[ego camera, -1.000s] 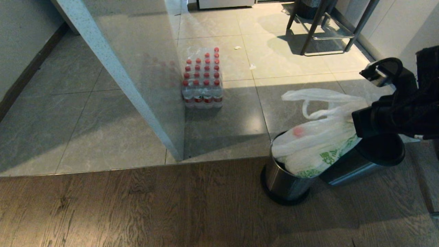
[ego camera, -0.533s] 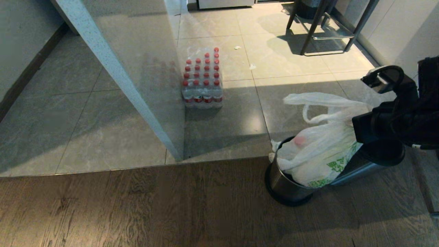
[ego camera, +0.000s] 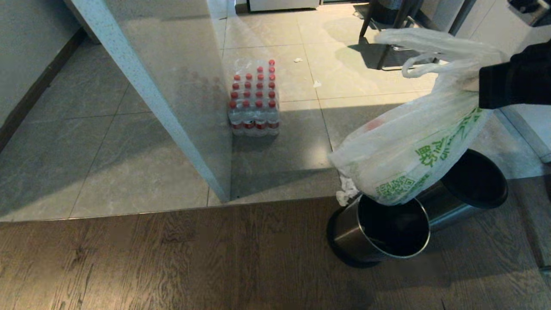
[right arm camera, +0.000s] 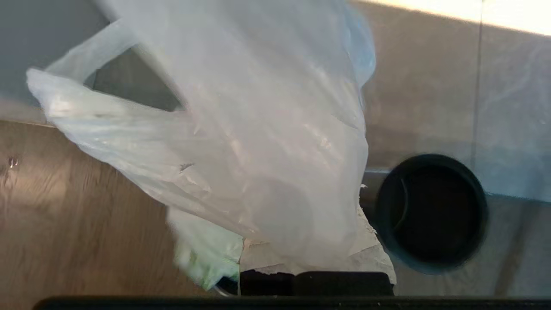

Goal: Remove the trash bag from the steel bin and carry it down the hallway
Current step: Put the trash bag at the door

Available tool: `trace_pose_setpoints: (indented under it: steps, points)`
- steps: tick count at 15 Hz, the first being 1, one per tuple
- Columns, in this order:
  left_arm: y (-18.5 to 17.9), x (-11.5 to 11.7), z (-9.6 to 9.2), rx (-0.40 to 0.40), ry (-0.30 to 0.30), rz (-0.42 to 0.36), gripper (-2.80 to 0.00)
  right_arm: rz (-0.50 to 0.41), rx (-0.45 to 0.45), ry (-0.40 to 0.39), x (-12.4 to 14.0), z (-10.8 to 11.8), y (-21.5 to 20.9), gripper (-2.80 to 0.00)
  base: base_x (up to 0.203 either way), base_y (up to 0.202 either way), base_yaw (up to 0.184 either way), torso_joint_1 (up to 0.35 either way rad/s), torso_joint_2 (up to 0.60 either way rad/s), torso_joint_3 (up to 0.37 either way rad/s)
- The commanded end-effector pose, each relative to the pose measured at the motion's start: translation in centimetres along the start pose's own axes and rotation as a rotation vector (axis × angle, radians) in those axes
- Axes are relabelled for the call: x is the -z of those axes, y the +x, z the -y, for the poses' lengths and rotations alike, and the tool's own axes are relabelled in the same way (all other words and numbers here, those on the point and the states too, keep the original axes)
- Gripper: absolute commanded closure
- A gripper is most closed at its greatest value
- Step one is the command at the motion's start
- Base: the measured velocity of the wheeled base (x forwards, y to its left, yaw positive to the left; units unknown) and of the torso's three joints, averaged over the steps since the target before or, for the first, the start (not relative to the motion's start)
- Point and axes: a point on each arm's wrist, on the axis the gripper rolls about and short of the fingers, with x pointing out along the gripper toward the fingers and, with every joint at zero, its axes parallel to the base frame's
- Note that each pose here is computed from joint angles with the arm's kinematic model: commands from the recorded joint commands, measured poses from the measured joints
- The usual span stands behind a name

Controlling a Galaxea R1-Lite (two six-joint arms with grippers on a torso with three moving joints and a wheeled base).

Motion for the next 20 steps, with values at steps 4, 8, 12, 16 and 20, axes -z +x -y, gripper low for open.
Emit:
trace_pose_setpoints:
  steps: [4,8,12,16,20]
  points:
    - [0.0,0.0,0.0,0.0,0.0,0.001,0.0,-0.053,-0.005,-0.004,1.1,0.1,-1.9,0.0,0.0,0.0,0.0,0.0,0.0,0.0]
    - [0.0,0.0,0.0,0.0,0.0,0.001,0.0,-0.049,0.026,0.036,2.4,0.6,-5.0,0.0,0.0,0.0,0.0,0.0,0.0,0.0]
    - [0.0,0.0,0.0,0.0,0.0,0.001,0.0,-0.072,0.16,0.063,6.4,1.8,-10.2,0.0,0.0,0.0,0.0,0.0,0.0,0.0]
    - [0.0,0.0,0.0,0.001,0.0,0.001,0.0,-0.197,0.198,0.058,12.1,1.3,-14.9,0.0,0.0,0.0,0.0,0.0,0.0,0.0]
    - [0.0,0.0,0.0,-0.001,0.0,0.001,0.0,-0.265,0.216,0.08,17.0,0.5,-16.6,0.0,0.0,0.0,0.0,0.0,0.0,0.0]
